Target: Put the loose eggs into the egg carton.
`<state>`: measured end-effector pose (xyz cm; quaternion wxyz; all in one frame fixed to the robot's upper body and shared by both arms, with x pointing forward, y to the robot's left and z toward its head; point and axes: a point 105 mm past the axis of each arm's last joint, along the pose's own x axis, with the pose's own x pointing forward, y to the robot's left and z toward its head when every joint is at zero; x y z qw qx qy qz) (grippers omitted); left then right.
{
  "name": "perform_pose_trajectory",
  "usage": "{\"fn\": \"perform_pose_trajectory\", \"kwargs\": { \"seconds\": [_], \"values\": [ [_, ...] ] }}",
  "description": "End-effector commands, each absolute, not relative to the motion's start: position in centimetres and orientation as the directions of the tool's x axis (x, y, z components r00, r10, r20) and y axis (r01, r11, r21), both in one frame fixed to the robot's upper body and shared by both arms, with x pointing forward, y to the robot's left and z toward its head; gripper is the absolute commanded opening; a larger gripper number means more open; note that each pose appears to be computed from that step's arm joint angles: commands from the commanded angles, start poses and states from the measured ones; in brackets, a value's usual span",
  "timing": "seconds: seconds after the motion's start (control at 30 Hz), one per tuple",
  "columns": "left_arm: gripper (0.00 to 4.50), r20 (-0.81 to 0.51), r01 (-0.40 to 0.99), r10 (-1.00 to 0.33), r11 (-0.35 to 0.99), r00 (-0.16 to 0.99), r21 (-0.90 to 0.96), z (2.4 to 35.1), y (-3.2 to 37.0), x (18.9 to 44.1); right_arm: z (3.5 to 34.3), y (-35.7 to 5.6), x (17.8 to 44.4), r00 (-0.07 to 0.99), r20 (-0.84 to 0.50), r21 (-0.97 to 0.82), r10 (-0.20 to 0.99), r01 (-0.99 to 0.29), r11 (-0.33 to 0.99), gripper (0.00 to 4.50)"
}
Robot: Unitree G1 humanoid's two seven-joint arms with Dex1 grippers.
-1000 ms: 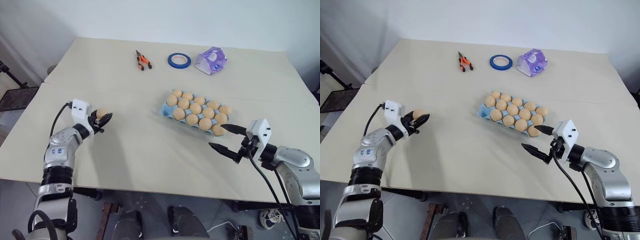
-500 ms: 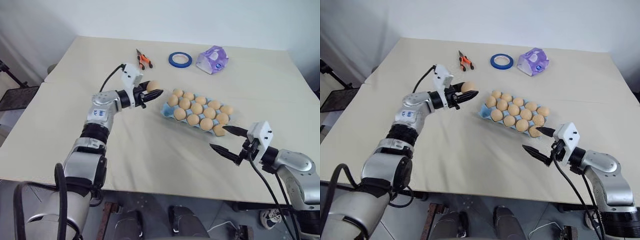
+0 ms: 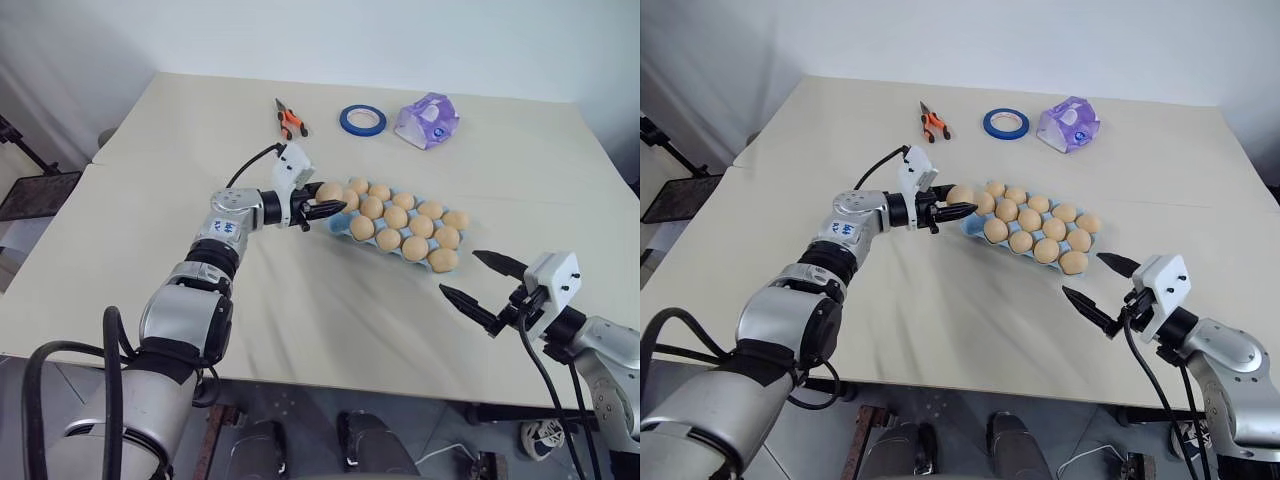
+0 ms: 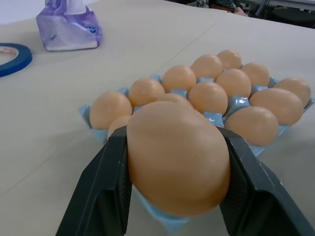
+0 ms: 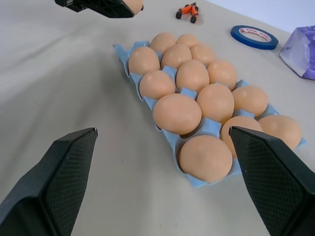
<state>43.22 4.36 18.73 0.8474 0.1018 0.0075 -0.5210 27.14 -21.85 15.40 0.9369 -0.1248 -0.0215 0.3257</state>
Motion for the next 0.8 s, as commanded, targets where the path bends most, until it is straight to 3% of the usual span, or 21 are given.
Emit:
{"fn": "perform_pose_trajectory", "kwargs": {
  "seconds": [0.03,0.2,0.47,0.6,0.8],
  "values": [
    [2.87,-0.111,0.886,-0.887,0.423,0.448,0.193,19.9,3.7,43.3,16.7,-21.8,26.9,0.792,0.005,-0.276,0.611,-0.586,0.762,4.5],
    [4.43,-0.116,0.882,-0.88,0.439,0.461,0.174,19.7,3.5,43.4,16.5,-21.8,26.9,0.795,0.0,-0.273,0.607,-0.584,0.764,4.5],
    [4.48,0.017,0.853,-0.869,0.489,0.495,0.18,22.9,5.3,43.9,16.5,-21.7,27.0,0.79,-0.008,-0.275,0.613,-0.591,0.758,4.5],
    [4.48,0.065,0.886,-0.901,0.434,0.429,0.162,24.3,7.3,43.1,17.0,-21.8,27.3,0.773,-0.015,-0.291,0.634,-0.61,0.737,4.5],
    [4.48,-0.037,0.918,-0.937,0.332,0.348,0.218,22.3,12.6,40.5,17.9,-22.4,28.3,0.736,-0.051,-0.327,0.675,-0.651,0.685,4.5]
  ]
}}
